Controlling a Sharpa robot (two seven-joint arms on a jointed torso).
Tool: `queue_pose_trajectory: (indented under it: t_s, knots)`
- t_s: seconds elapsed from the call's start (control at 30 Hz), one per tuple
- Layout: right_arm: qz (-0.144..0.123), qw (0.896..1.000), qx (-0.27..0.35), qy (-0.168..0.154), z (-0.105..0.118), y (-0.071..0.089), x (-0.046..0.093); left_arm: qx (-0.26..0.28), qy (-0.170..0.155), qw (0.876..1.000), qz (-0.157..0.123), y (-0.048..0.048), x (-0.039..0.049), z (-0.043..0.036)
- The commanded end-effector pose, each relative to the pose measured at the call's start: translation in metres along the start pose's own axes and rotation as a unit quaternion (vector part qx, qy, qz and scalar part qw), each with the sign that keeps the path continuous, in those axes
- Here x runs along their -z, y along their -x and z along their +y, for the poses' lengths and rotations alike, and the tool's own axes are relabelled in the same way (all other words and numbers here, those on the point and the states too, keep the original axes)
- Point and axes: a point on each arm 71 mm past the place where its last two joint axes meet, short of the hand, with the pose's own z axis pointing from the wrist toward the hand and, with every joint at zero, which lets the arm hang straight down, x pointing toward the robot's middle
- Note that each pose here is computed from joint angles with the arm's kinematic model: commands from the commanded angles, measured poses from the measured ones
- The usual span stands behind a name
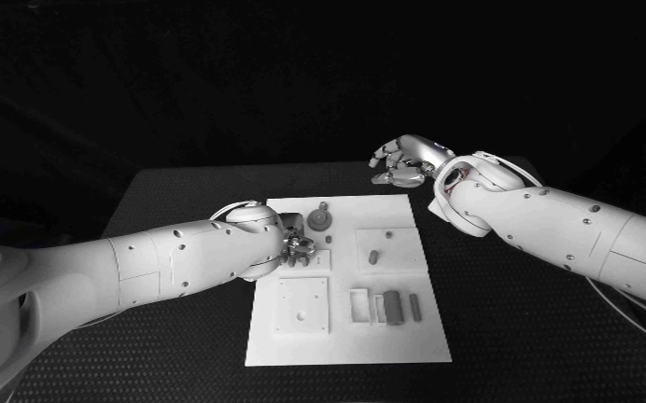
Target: Assemble the parts on the task board
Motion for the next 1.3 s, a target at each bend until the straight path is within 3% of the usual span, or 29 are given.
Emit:
queue_pose_trajectory:
  t_s: [0.03,0.6,1.3]
  knots:
    - [0.006,1.000,-0.001,0.001,0.0001,-0.0013,0.0002,-0.006,-0.007,1.000,0.012,-0.0069,0.0005,-0.0014]
    - [0.006,1.000,-0.002,-0.001,-0.0015,-0.0012,0.0007,0.012,-0.004,1.000,0.001,-0.0046,0.0011,0.0056]
    - [0.006,1.000,-0.002,-0.003,-0.0026,-0.0013,0.0011,0.017,-0.002,1.000,-0.002,-0.0037,0.0012,0.0085]
